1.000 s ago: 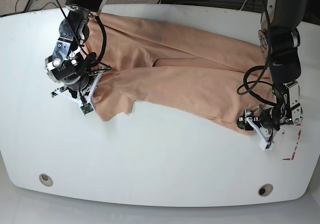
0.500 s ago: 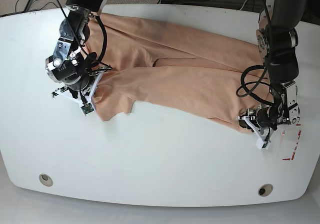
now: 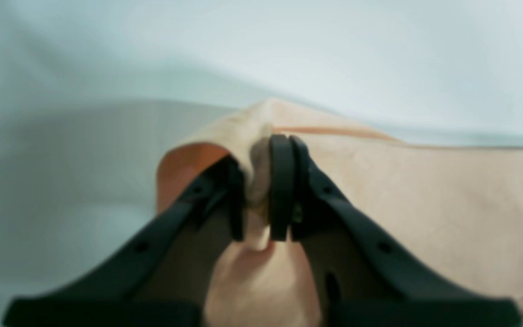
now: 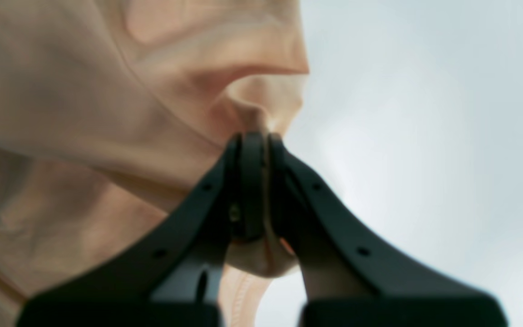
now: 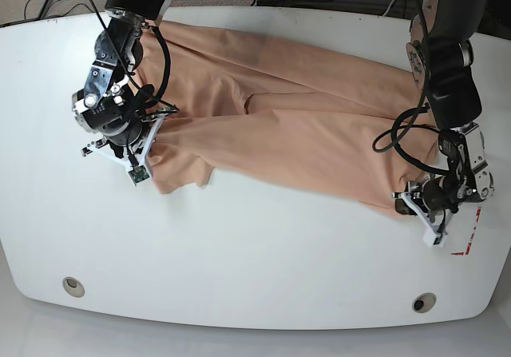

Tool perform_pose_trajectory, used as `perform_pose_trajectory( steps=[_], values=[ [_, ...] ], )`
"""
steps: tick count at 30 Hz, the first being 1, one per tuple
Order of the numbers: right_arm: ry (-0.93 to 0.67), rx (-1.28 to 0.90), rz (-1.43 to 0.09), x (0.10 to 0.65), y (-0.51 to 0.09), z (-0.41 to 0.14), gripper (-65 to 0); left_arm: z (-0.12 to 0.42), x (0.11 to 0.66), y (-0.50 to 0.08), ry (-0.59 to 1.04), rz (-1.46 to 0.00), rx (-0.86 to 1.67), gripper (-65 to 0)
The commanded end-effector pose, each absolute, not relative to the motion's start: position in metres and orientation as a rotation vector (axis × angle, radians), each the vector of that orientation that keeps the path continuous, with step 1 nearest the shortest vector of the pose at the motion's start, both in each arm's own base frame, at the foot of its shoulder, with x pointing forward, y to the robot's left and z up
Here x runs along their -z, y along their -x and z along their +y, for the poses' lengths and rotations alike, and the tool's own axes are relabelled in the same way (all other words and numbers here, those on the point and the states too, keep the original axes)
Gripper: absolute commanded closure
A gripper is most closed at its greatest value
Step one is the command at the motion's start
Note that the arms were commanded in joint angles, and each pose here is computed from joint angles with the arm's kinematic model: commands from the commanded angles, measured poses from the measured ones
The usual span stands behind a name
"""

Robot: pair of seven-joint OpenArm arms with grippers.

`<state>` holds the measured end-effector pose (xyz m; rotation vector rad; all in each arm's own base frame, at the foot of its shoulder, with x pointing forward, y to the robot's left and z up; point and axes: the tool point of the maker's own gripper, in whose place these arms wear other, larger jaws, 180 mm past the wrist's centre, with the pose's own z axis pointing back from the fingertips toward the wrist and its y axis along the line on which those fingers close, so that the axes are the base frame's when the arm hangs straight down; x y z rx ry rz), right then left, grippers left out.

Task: Layout the t-shirt on the table in an organized manner, then fold the t-shirt properly
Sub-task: 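Pull the held shirt end with the left gripper to straighten the fold, then reposition the left gripper along the shirt edge and regrasp the fabric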

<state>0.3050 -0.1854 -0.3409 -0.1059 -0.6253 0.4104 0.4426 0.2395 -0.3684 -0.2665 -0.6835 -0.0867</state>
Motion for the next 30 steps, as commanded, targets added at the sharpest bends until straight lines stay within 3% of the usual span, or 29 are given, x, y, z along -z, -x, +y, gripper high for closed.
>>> perform_pose_trajectory(
  steps=[1,18,30],
  values=[
    [0.115,-0.412,-0.678,0.327,-0.315,-0.185,-0.5,0.262,0.341,-0.454,0.251,-0.747,0.041,-4.9],
    [0.147,-0.418,-0.723,0.309,-0.316,-0.186,-0.5,0.305,0.324,-0.438,0.183,-0.68,0.128,-4.9],
    [0.145,-0.401,-0.64,0.319,-0.303,-0.185,-0.5,0.332,0.287,-0.422,0.056,-0.676,0.128,-4.9]
  ],
)
